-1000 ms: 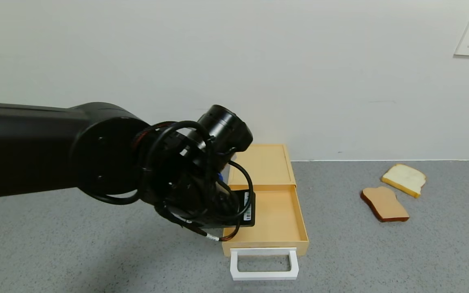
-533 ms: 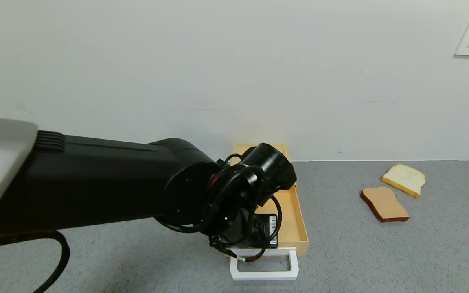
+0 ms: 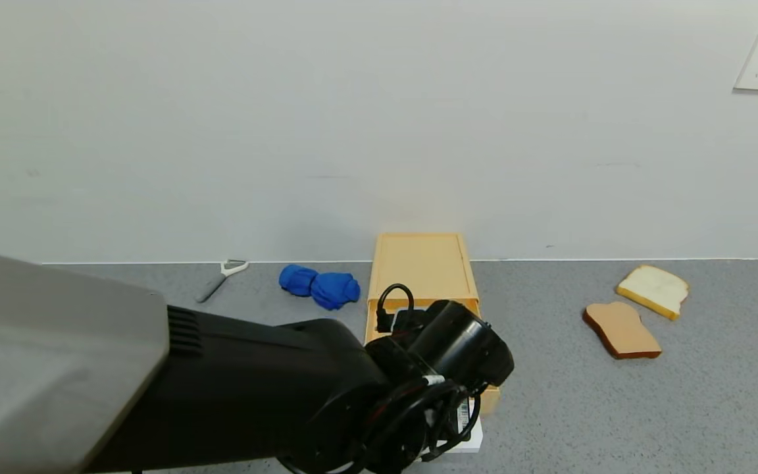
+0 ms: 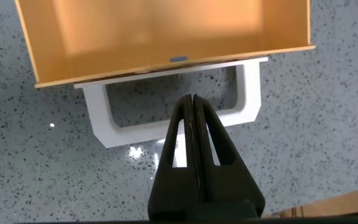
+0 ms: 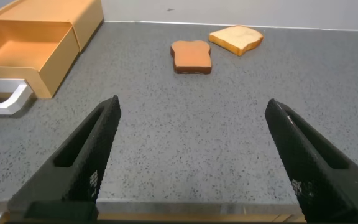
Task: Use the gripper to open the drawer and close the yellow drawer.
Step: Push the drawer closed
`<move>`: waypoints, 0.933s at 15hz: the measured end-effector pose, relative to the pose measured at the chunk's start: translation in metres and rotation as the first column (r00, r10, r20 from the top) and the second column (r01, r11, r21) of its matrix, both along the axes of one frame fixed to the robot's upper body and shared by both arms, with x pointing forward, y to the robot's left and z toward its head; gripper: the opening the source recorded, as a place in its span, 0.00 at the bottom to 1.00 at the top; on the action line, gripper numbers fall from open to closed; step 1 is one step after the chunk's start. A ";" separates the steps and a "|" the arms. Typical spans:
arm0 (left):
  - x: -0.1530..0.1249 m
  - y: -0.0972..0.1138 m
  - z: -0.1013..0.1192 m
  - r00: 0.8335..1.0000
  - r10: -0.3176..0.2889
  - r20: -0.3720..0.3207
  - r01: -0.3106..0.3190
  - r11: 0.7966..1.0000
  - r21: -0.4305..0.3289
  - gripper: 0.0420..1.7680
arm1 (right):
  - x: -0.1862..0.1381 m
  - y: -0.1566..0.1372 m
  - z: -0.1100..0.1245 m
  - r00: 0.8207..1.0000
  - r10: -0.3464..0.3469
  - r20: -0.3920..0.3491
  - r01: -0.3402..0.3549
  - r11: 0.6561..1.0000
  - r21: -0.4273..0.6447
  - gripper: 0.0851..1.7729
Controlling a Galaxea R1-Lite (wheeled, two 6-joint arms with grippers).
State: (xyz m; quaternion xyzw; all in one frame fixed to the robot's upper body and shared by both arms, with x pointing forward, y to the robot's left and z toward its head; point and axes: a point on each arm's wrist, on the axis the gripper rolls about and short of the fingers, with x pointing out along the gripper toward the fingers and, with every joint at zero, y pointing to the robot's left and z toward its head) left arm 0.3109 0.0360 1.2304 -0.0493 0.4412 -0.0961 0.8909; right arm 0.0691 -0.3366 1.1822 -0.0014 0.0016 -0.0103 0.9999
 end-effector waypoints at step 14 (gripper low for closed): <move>-0.013 -0.016 -0.043 0.986 0.081 0.147 -0.091 0.994 0.065 0.04 | 0.000 0.000 0.000 1.000 0.000 0.000 0.000 1.000 0.000 0.96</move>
